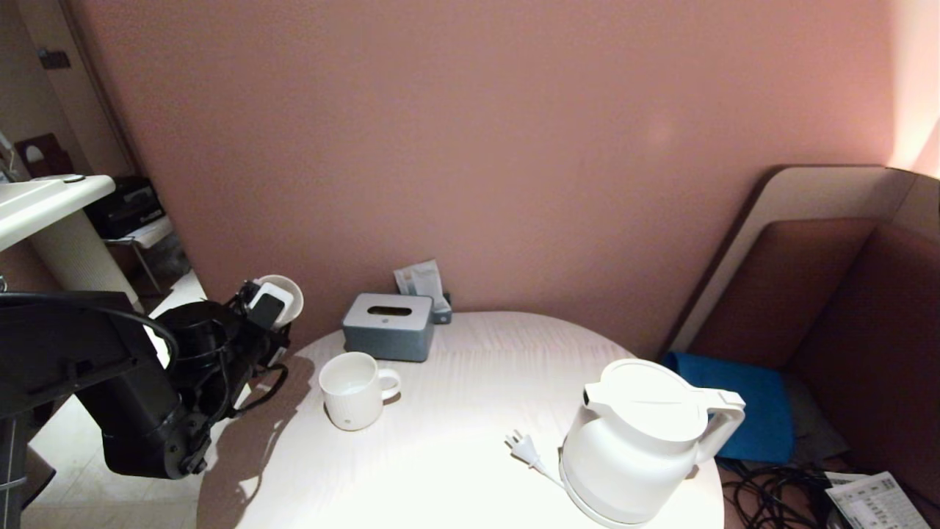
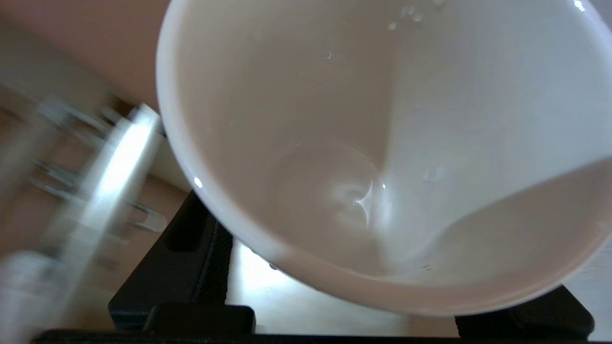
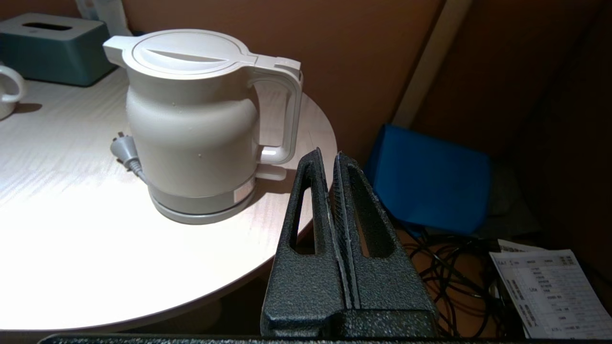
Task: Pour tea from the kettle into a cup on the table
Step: Put the cup down on the table
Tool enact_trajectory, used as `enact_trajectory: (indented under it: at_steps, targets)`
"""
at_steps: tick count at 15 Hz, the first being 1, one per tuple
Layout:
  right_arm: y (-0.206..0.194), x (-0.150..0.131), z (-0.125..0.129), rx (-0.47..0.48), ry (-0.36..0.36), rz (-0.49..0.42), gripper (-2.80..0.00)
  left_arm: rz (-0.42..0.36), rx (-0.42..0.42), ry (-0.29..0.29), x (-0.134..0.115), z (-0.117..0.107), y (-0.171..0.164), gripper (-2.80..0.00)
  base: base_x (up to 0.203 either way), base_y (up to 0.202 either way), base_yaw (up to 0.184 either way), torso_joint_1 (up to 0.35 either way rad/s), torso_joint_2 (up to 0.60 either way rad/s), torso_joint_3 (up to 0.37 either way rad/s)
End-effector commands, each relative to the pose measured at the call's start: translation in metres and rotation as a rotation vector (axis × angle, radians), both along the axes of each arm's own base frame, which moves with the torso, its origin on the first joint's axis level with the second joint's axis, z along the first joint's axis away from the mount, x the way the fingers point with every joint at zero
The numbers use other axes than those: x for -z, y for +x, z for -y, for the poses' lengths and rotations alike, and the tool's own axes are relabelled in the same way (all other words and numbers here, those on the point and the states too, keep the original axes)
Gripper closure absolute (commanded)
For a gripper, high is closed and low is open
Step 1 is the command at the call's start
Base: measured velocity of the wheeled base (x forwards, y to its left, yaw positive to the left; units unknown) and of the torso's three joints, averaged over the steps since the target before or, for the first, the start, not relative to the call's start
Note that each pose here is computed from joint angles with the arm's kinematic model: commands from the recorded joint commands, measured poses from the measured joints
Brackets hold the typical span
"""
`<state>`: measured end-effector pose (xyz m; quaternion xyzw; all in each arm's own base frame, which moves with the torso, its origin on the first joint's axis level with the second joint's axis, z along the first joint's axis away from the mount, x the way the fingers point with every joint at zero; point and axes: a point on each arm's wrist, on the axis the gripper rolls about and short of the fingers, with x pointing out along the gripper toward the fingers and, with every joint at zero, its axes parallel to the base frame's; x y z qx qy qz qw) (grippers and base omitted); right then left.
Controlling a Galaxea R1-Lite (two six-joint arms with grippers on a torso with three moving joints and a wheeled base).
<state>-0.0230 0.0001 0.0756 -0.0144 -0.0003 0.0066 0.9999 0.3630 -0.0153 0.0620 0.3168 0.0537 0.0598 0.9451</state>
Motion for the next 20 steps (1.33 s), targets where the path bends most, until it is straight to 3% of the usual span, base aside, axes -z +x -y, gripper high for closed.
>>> enact_trajectory:
  at_steps: [1, 4, 7, 11, 12, 15, 17, 20]
  targets:
    - [0.000, 0.000, 0.000, -0.001, 0.000, 0.000, 0.00, -0.071, -0.017, -0.116, 0.022, -0.001, -0.010, 0.00, 0.000, 0.000, 0.000, 0.000, 0.00, 0.000]
    - [0.000, 0.000, 0.000, -0.001, 0.000, 0.000, 0.00, -0.154, -0.044, -0.251, 0.046, -0.002, -0.024, 0.00, 0.000, 0.000, 0.000, 0.000, 0.00, 0.000]
    - [0.000, 0.000, 0.000, -0.001, 0.000, -0.001, 0.00, -0.188, -0.069, -0.333, 0.052, -0.003, -0.035, 0.00, 0.000, 0.000, 0.000, 0.000, 0.00, 0.000]
    - [0.000, 0.000, 0.000, -0.001, 0.000, -0.002, 0.00, -0.279, -0.100, -0.409, 0.057, -0.004, -0.069, 0.00, 0.000, 0.000, 0.000, 0.000, 0.00, 0.000]
    - [0.000, 0.000, 0.000, -0.001, 0.000, 0.000, 0.00, -0.272, -0.104, -0.434, 0.057, -0.004, -0.075, 0.00, 0.000, 0.000, 0.000, 0.000, 0.00, 0.000]
    - [0.000, 0.000, 0.000, -0.001, 0.000, -0.002, 0.00, -0.343, -0.119, -0.449, 0.067, -0.005, -0.098, 0.00, 0.000, 0.000, 0.000, 0.000, 0.00, 0.000]
    - [0.000, 0.000, 0.000, -0.001, 0.000, 0.000, 0.00, -0.370, -0.072, -0.497, 0.063, -0.003, -0.108, 0.00, 0.000, 0.000, 0.000, 0.000, 0.00, 0.000]
    - [0.000, 0.000, 0.000, -0.001, 0.000, -0.002, 0.00, -0.403, -0.046, -0.517, 0.062, 0.005, -0.119, 0.00, 0.000, 0.000, 0.000, 0.000, 0.00, 0.000]
